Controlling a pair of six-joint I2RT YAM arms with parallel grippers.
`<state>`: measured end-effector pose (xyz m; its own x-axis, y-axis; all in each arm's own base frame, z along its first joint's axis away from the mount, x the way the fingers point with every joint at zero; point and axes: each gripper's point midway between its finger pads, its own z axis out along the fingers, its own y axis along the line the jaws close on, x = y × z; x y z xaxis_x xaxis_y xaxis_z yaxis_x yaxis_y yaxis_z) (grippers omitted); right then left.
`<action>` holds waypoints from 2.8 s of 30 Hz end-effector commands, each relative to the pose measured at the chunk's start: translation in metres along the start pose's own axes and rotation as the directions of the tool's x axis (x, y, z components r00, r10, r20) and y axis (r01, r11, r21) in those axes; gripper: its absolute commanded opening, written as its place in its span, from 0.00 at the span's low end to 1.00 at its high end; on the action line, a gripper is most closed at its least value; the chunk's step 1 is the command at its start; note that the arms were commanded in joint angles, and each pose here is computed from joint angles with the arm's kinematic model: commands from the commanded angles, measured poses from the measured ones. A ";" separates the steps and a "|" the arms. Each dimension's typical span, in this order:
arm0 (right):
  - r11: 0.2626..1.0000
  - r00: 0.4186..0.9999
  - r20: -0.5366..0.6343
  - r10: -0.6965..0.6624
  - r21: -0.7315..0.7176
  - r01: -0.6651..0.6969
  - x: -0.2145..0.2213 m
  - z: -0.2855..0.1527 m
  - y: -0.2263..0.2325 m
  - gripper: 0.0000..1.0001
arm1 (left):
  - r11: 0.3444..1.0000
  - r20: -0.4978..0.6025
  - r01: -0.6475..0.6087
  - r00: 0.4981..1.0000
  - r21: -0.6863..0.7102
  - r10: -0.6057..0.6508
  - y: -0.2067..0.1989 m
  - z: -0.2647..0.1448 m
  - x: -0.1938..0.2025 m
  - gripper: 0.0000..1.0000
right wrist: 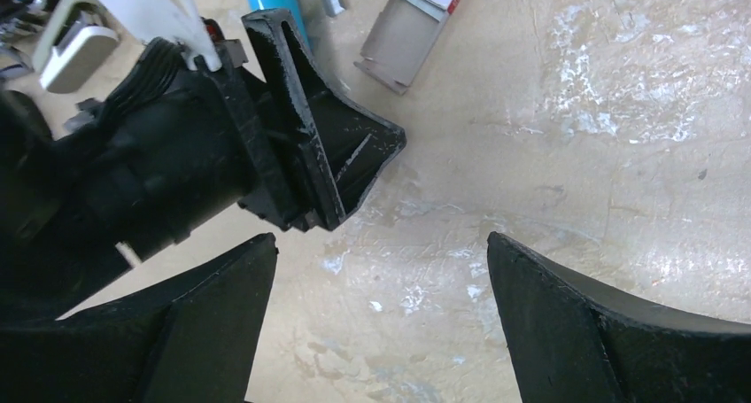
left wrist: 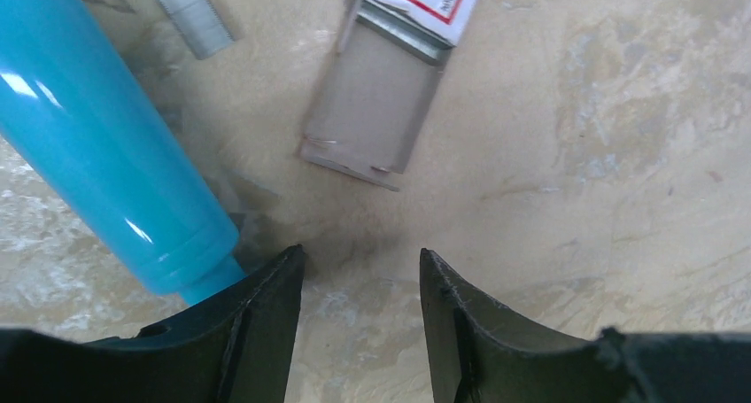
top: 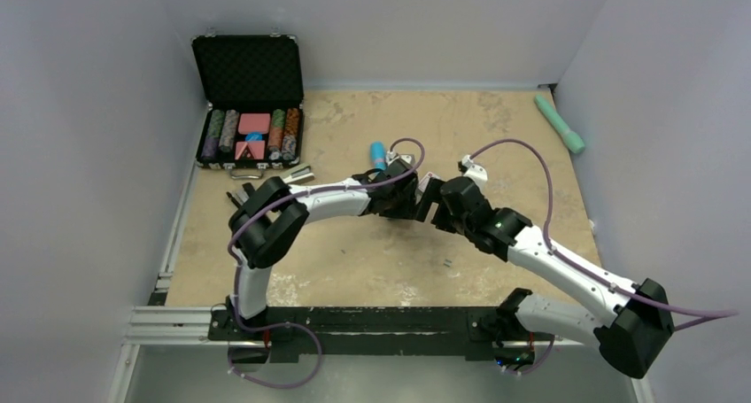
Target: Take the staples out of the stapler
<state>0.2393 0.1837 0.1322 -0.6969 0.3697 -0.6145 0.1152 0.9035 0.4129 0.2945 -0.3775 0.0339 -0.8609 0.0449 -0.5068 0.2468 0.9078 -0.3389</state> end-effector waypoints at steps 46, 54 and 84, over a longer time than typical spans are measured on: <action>0.974 0.997 0.071 -0.001 -0.227 0.017 -0.024 -0.041 0.034 0.91 | 0.850 0.245 0.305 0.945 -0.429 -0.215 0.054 0.035 -0.096 0.40; 0.972 0.997 0.081 -0.006 -0.234 0.025 -0.026 -0.045 0.034 0.91 | 0.851 0.205 0.290 0.954 -0.438 -0.219 0.053 0.037 -0.088 0.28; 0.985 0.989 0.146 0.015 -0.170 0.010 -0.047 -0.067 0.021 0.91 | 0.924 0.167 0.304 0.948 -0.230 -0.271 0.019 -0.020 -0.082 0.16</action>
<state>0.2195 0.1800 0.1877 -0.6465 0.3793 -0.6620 -0.0307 0.8540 0.5193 0.3649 -0.3319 0.0382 -0.8220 -0.2371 -0.5178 -0.1910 0.9713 -0.1416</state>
